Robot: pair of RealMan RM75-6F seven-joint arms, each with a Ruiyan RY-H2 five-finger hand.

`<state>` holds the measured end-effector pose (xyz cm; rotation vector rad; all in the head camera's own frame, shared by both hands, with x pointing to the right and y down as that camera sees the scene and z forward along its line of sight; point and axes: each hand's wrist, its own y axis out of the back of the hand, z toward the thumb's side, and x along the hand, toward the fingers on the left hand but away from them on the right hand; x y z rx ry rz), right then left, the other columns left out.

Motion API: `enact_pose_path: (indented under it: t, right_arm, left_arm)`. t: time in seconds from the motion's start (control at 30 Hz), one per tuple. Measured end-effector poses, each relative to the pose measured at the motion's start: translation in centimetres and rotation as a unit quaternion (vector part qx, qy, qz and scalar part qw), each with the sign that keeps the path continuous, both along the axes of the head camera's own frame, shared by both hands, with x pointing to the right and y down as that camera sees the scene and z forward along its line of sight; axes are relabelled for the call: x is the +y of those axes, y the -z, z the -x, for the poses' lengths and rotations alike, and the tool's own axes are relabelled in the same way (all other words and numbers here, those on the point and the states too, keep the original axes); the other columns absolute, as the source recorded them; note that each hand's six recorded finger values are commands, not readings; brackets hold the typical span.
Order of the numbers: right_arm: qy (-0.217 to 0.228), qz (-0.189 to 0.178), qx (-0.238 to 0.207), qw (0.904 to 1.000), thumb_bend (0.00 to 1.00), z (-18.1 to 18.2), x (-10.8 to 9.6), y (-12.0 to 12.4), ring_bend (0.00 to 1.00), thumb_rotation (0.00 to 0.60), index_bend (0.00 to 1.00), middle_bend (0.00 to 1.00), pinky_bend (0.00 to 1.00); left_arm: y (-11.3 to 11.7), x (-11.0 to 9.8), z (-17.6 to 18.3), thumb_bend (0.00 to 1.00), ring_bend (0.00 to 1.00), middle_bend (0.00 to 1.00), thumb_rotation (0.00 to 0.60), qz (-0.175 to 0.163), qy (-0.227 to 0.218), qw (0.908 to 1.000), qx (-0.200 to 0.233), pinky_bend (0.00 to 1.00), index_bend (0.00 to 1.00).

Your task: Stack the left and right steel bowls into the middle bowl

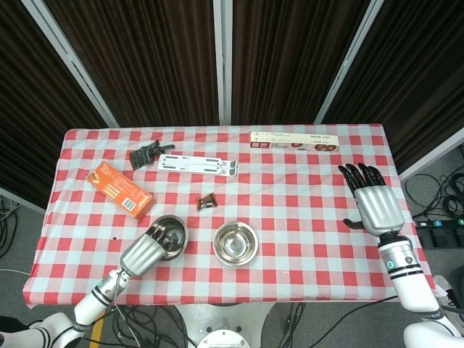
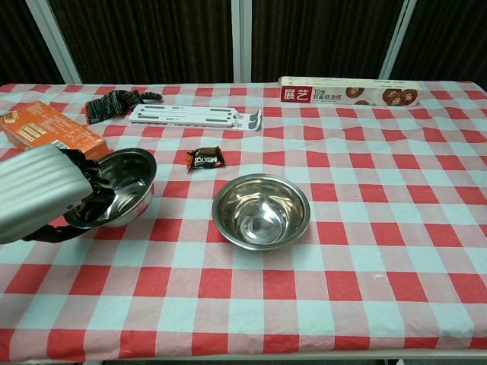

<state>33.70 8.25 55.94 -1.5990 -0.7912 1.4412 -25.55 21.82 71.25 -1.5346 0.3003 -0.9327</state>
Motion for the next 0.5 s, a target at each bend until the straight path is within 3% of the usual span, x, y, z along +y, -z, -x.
enact_pose_path:
  t: [0.5]
  right_arm:
    - [-0.014,-0.047,-0.022,0.9985,0.0,0.4,-1.6,3.2,0.0,0.6,0.0,0.07,0.08]
  left_arm:
    - [1.9,-2.2,-7.1,0.38,0.47,0.68,0.6,-0.016,-0.069,0.9973,0.022,0.48,0.68]
